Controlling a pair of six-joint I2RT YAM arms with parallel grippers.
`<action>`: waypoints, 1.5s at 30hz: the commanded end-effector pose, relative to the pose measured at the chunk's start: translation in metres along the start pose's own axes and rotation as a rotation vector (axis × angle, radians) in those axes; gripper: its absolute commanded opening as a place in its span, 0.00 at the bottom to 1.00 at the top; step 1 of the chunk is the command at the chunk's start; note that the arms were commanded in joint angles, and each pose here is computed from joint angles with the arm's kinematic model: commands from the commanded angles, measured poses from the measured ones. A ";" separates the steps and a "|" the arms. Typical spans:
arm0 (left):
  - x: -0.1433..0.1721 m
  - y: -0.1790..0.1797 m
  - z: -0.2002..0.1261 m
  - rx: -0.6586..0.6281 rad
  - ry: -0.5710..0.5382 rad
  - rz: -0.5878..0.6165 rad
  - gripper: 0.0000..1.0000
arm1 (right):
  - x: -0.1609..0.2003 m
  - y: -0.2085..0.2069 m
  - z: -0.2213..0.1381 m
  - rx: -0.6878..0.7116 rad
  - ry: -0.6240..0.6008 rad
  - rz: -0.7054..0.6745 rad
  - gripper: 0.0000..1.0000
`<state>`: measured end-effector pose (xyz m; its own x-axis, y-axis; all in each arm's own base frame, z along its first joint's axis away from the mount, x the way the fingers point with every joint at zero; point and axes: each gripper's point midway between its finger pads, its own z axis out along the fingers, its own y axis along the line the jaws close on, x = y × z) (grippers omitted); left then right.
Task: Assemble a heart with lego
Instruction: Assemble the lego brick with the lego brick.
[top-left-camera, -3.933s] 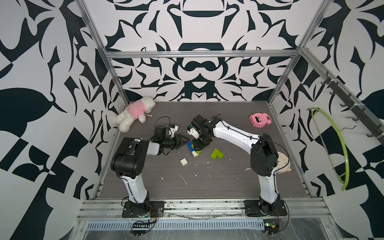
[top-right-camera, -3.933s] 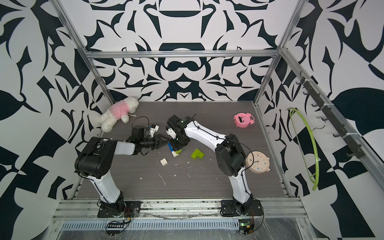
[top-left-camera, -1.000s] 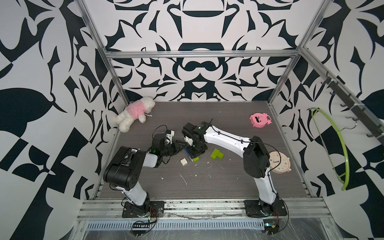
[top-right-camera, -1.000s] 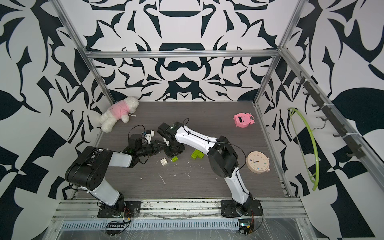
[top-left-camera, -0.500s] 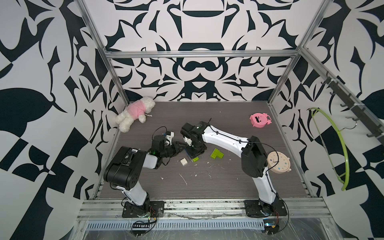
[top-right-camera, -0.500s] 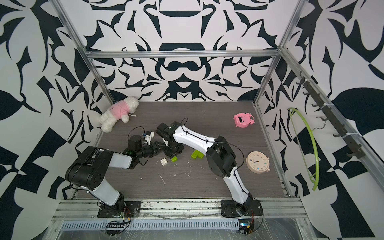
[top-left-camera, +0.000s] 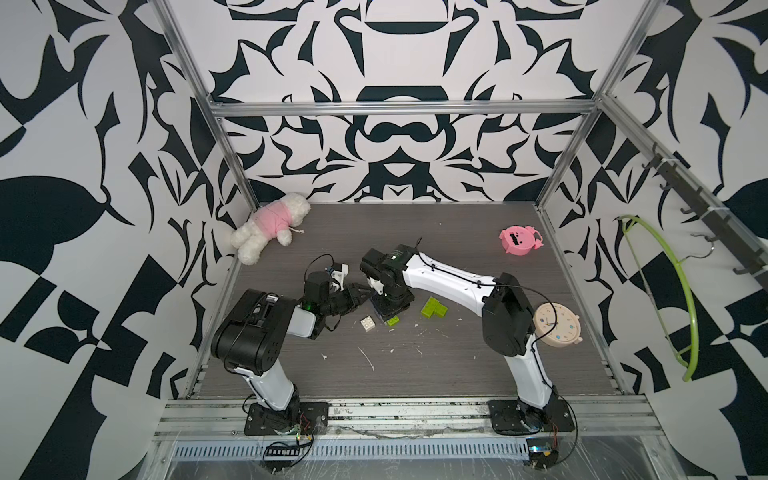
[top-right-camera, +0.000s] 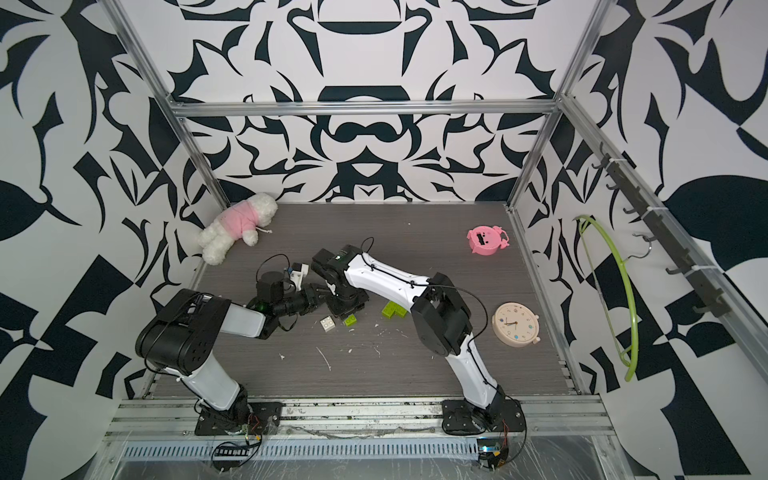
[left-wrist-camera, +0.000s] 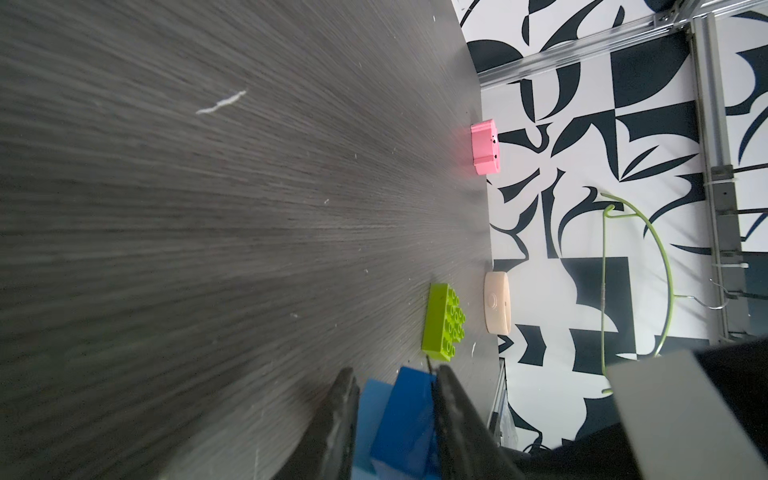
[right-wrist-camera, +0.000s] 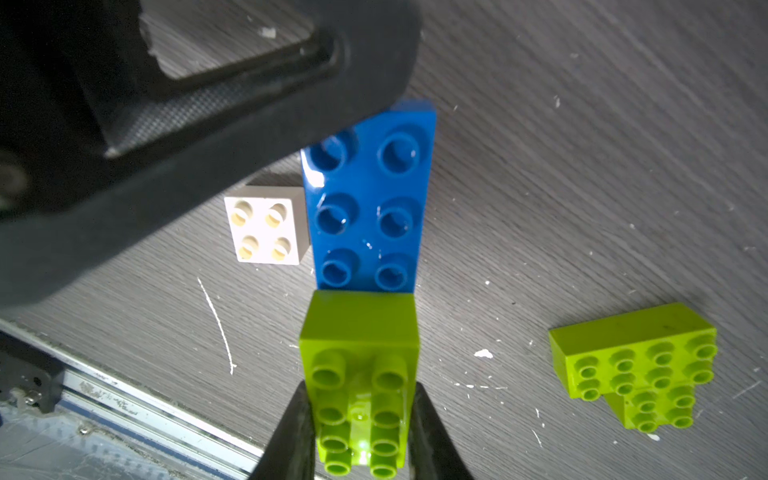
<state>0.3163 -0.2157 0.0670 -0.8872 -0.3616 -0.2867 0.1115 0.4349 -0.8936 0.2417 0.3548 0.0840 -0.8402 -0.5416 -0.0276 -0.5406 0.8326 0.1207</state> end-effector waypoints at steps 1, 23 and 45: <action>0.007 0.002 0.001 0.017 0.013 -0.012 0.33 | 0.015 -0.006 0.008 0.033 0.056 -0.012 0.15; 0.008 0.011 -0.001 -0.016 0.011 -0.024 0.32 | -0.010 -0.006 0.004 0.015 0.040 -0.075 0.15; 0.011 -0.004 -0.005 0.015 0.053 0.020 0.39 | -0.013 -0.011 0.001 0.016 0.071 -0.087 0.15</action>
<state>0.3070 -0.2150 0.0699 -0.9006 -0.3338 -0.2782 0.1181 0.4282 -0.8959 0.2568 0.3572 0.0840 -0.7906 -0.6121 0.0158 -0.6057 0.7856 0.1260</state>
